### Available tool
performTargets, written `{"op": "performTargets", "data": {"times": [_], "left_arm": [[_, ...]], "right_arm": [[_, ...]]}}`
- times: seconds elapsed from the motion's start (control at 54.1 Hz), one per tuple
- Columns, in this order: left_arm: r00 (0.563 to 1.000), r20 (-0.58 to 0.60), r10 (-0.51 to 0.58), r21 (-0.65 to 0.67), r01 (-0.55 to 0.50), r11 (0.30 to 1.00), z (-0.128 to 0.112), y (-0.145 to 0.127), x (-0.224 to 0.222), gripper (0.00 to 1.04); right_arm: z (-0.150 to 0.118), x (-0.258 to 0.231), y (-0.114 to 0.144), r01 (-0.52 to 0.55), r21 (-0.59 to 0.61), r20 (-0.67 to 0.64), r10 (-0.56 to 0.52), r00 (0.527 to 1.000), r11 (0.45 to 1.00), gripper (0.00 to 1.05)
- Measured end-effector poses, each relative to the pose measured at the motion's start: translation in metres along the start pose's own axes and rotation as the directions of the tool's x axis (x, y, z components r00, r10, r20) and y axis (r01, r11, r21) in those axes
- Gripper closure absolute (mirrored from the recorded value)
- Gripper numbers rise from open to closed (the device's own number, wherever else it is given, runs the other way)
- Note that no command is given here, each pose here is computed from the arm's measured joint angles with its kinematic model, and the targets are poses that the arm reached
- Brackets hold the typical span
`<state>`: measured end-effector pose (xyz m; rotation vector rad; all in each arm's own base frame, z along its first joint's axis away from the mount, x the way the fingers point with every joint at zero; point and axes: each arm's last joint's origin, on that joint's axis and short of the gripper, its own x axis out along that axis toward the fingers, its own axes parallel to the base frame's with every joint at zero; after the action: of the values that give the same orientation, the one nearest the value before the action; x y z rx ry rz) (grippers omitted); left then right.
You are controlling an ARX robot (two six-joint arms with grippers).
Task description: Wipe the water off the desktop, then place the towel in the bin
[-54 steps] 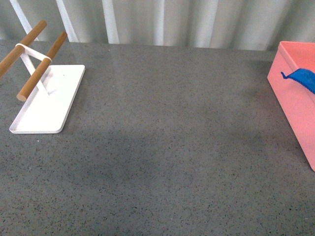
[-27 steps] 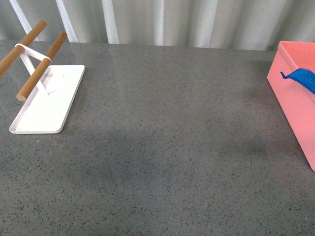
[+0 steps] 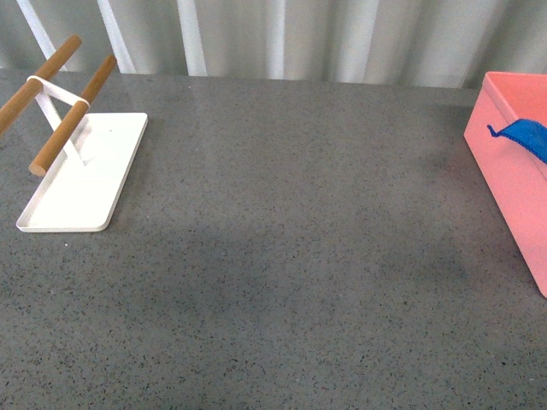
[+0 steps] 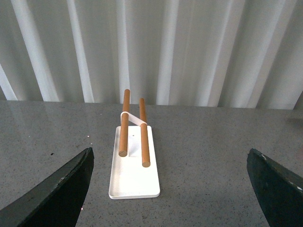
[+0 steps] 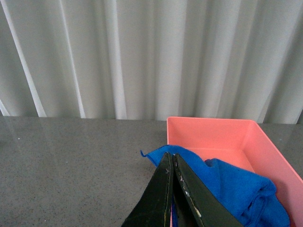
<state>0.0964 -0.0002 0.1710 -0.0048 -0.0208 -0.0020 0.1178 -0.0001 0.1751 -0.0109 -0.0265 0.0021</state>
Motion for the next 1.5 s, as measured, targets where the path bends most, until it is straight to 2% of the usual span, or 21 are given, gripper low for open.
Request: {"op": "performTargets", "data": {"times": [0.499,0.572,0.96,1.053,1.108,1.404,1.496], "left_arm": [[1.000,0.000,0.000,0.000,0.000,1.000,0.000,0.000,0.000,0.07],[1.000,0.000,0.000,0.000,0.000,1.000,0.000,0.000,0.000,0.07],[1.000,0.001,0.000,0.000,0.000,1.000,0.000,0.000,0.000,0.07],[1.000,0.001,0.000,0.000,0.000,1.000,0.000,0.000,0.000,0.07],[1.000,0.001,0.000,0.000,0.000,1.000,0.000,0.000,0.000,0.07],[1.000,0.001,0.000,0.000,0.000,1.000,0.000,0.000,0.000,0.07],[1.000,0.001,0.000,0.000,0.000,1.000,0.000,0.000,0.000,0.07]], "right_arm": [[0.000,-0.011,0.000,0.002,0.000,0.000,-0.002,1.000,1.000,1.01],[-0.005,-0.018,0.000,0.002,0.001,-0.035,-0.002,0.999,1.000,1.01],[-0.003,-0.021,0.000,0.003,0.001,-0.005,-0.003,1.000,1.000,1.01],[-0.003,-0.021,0.000,0.003,0.001,-0.005,-0.003,1.000,1.000,0.89],[-0.003,-0.021,0.000,0.003,0.001,-0.005,-0.003,1.000,1.000,0.75],[-0.003,-0.021,0.000,0.003,0.001,-0.005,-0.003,1.000,1.000,0.29],[-0.003,-0.021,0.000,0.003,0.001,-0.005,-0.003,1.000,1.000,0.11]]}}
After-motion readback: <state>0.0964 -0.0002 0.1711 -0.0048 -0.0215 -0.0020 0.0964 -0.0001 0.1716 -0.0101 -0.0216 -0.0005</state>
